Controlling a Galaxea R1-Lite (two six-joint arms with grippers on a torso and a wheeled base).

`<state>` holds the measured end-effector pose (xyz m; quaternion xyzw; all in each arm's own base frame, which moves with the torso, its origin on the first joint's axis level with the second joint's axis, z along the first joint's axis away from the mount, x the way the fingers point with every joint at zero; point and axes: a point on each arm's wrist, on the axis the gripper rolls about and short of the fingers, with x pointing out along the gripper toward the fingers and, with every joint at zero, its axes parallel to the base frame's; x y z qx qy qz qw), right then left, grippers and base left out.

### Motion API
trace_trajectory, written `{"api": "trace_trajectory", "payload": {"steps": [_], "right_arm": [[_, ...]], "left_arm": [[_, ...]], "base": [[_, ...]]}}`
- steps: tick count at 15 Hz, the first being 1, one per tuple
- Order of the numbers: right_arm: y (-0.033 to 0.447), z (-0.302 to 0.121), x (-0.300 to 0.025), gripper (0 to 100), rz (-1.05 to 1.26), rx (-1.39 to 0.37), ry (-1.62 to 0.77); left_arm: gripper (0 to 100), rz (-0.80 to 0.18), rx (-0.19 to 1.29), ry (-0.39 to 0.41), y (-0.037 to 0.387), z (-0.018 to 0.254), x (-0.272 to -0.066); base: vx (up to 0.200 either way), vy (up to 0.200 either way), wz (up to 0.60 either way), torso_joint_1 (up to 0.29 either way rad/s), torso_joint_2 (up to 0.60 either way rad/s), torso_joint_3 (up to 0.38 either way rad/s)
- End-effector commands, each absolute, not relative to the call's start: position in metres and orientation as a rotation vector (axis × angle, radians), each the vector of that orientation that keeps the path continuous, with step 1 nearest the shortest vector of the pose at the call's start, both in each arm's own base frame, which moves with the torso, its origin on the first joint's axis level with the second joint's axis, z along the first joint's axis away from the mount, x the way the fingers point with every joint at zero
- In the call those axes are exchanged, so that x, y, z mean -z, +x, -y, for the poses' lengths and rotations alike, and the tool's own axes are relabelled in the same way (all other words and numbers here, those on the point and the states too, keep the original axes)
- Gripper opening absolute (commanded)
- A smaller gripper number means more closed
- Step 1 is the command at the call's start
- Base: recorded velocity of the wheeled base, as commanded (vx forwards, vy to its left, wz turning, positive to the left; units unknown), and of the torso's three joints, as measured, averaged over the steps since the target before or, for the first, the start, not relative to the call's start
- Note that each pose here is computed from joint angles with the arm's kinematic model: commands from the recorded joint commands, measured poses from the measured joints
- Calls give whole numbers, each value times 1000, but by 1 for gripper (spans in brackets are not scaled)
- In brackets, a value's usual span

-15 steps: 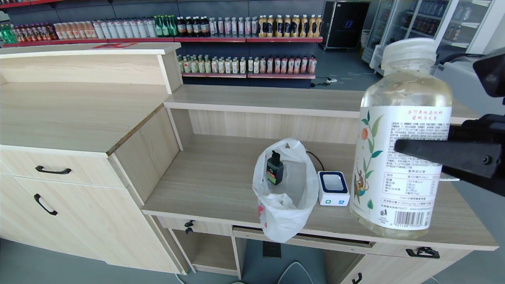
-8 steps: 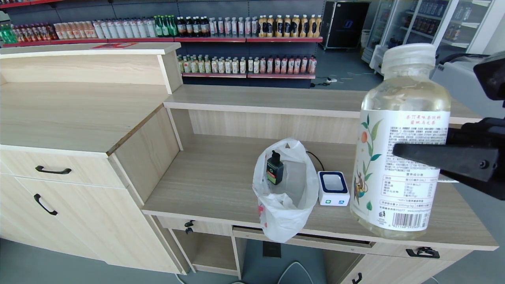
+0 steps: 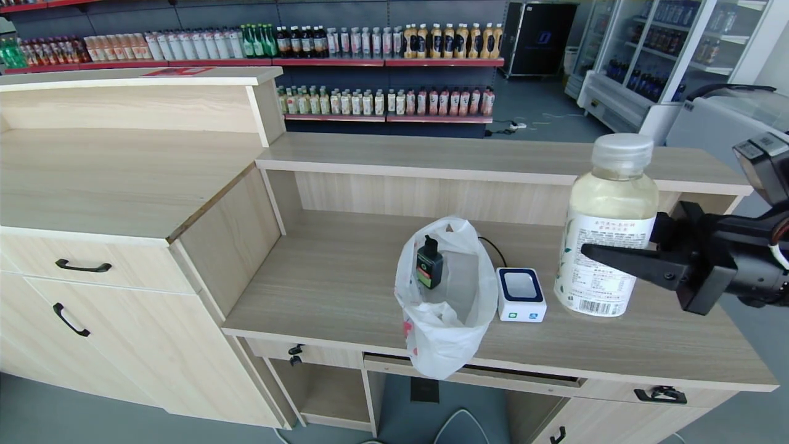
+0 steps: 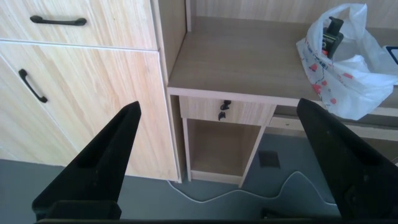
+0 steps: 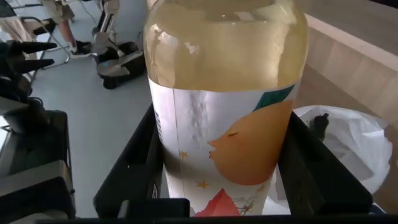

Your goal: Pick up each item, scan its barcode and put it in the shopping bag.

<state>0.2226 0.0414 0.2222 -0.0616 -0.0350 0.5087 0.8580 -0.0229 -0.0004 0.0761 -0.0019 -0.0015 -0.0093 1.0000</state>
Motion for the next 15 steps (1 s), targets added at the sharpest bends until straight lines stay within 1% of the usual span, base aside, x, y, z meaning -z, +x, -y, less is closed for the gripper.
{"api": "trace_trajectory", "payload": {"steps": [1,3,4,5,7,8,11,13,15], "right_arm": [[253,-20,-185,0,-3,-887,-204],[275,-3,-162,0,56,-800,-378],[281,1,-157,0,75,-781,-420],[297,12,-147,0,141,-716,-559],[306,19,-142,0,202,-672,-677],[312,26,-140,0,280,-622,-817],[324,29,-141,0,388,-570,-913],[328,29,-136,0,418,-552,-940],[334,31,-133,0,445,-501,-1031]], "left_arm": [[100,3,18,-5,-23,0,-76],[100,3,18,-5,-23,0,-76],[100,3,18,-5,-23,0,-76],[100,3,18,-5,-23,0,-76],[100,3,18,-5,-23,0,-76],[100,3,18,-5,-23,0,-76],[100,3,18,-5,-23,0,-76],[100,3,18,-5,-23,0,-76],[100,3,18,-5,-23,0,-76]], "base": [[0,0,0,0,0,0],[0,0,0,0,0,0],[0,0,0,0,0,0],[0,0,0,0,0,0],[0,0,0,0,0,0],[0,0,0,0,0,0],[0,0,0,0,0,0],[0,0,0,0,0,0],[0,0,0,0,0,0]]}}
